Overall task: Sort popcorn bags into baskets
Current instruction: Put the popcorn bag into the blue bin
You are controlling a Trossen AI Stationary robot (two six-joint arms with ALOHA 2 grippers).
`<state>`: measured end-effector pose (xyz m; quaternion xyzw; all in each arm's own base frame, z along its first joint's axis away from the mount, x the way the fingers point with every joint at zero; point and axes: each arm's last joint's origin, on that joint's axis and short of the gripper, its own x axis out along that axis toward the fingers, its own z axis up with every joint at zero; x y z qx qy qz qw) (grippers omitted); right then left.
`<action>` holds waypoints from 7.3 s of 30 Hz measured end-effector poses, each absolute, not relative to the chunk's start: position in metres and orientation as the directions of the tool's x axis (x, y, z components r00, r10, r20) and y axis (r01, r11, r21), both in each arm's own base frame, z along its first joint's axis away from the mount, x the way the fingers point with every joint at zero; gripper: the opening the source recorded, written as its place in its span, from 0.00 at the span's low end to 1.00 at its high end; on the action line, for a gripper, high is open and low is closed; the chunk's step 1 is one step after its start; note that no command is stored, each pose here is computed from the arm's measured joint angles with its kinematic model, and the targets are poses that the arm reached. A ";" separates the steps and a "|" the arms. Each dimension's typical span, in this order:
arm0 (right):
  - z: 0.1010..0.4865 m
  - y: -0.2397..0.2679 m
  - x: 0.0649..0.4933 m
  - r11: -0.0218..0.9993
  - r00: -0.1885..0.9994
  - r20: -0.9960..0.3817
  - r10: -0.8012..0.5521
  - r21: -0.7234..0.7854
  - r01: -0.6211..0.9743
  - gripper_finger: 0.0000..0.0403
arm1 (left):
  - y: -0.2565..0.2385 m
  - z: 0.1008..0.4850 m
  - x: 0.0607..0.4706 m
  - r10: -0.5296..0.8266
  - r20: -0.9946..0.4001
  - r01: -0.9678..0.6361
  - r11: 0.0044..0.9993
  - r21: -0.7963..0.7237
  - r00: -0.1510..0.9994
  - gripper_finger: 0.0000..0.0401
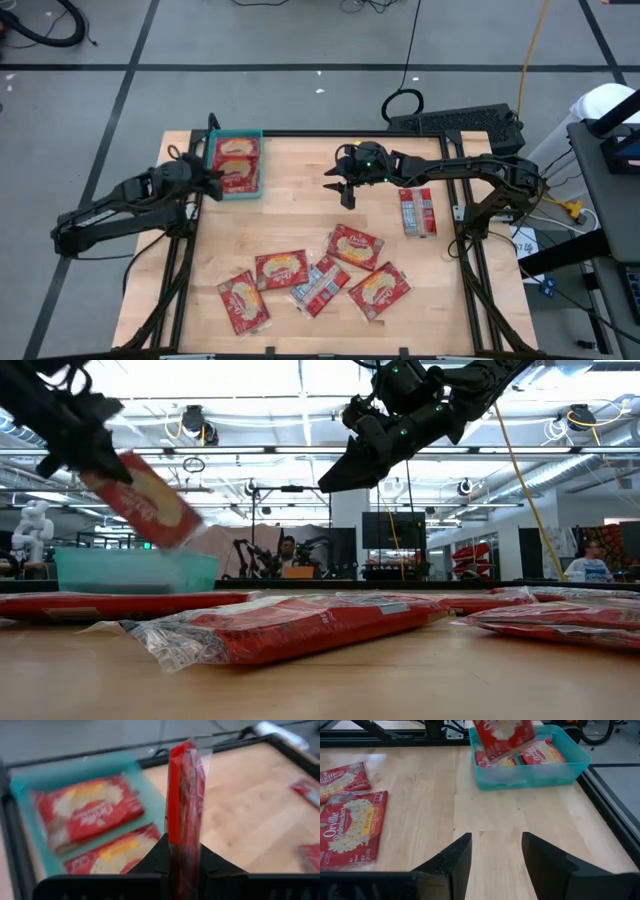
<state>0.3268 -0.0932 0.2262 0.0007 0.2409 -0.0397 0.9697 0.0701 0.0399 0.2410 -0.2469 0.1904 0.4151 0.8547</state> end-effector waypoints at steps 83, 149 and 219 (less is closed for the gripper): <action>0.228 -0.081 0.331 0.998 0.895 -0.444 -0.045 0.019 0.060 0.41 | 0.117 0.157 0.153 0.322 -0.942 -0.952 0.305 0.014 0.089 0.15; 0.149 -0.044 0.337 0.949 0.616 -0.762 0.198 0.306 0.074 0.01 | 0.034 0.211 0.248 0.419 -0.291 -0.464 0.879 -0.107 0.860 0.15; 0.292 -0.044 0.333 0.992 0.922 -0.370 -0.119 -0.005 0.126 0.68 | 0.021 0.176 0.220 0.224 -0.701 -0.217 0.971 0.101 0.677 0.02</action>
